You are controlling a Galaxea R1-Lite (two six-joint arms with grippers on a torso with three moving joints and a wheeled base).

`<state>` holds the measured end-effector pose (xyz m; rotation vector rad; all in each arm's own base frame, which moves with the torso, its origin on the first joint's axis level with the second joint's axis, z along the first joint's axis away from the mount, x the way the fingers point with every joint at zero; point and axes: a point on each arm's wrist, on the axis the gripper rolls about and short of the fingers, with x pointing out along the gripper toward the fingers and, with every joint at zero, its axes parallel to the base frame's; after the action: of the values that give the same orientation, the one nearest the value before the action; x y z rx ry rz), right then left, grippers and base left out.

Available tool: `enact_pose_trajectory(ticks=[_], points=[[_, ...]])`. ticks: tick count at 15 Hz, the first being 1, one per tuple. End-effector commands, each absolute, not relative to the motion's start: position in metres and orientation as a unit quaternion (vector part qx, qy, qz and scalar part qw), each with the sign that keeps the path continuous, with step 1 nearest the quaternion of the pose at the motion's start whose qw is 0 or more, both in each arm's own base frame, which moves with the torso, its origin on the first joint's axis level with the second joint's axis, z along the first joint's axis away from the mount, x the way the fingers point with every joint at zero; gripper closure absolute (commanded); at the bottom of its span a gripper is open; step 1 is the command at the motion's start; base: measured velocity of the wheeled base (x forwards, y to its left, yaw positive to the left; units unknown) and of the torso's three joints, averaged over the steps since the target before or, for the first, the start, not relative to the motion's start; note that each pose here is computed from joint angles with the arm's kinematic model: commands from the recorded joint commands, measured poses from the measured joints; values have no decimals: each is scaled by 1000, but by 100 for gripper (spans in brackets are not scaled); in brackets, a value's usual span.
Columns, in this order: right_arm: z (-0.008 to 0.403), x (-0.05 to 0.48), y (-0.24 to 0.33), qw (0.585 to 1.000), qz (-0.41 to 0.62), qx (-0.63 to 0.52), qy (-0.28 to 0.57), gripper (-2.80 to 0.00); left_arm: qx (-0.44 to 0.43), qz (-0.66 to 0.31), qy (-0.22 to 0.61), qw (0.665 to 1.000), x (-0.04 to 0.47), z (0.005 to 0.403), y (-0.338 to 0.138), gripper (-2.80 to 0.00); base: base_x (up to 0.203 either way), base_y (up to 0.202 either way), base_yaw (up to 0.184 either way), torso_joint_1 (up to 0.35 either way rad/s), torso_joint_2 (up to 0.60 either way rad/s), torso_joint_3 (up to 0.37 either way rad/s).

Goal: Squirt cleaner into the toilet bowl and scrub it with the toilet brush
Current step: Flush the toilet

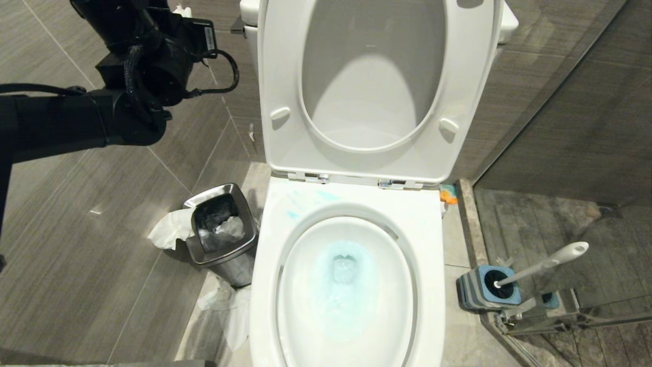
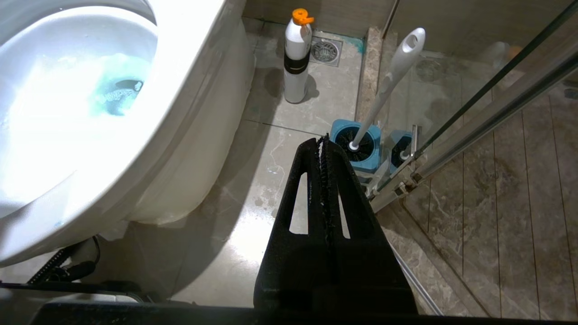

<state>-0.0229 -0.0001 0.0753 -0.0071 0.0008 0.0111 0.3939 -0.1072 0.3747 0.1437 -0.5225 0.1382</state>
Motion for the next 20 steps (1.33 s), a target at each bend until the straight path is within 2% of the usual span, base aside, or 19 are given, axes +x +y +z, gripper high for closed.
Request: enact_pose_trajectory(ticks=[1, 6, 14, 20], points=[[75, -23, 0, 1000, 6, -4, 1, 0, 57, 68, -279, 956, 388, 382, -107, 0, 0, 0, 0, 0, 0, 0], [75, -23, 0, 1000, 6, -4, 1, 0, 37, 42, -306, 950, 387, 383, -110, 0, 0, 0, 0, 0, 0, 0], [75, -23, 0, 1000, 6, -4, 1, 0, 25, -1, -289, 957, 402, 358, -138, 0, 0, 0, 0, 0, 0, 0], [76, -23, 0, 1000, 6, -4, 0, 0, 14, -6, -300, 954, 397, 364, -140, 0, 0, 0, 0, 0, 0, 0]])
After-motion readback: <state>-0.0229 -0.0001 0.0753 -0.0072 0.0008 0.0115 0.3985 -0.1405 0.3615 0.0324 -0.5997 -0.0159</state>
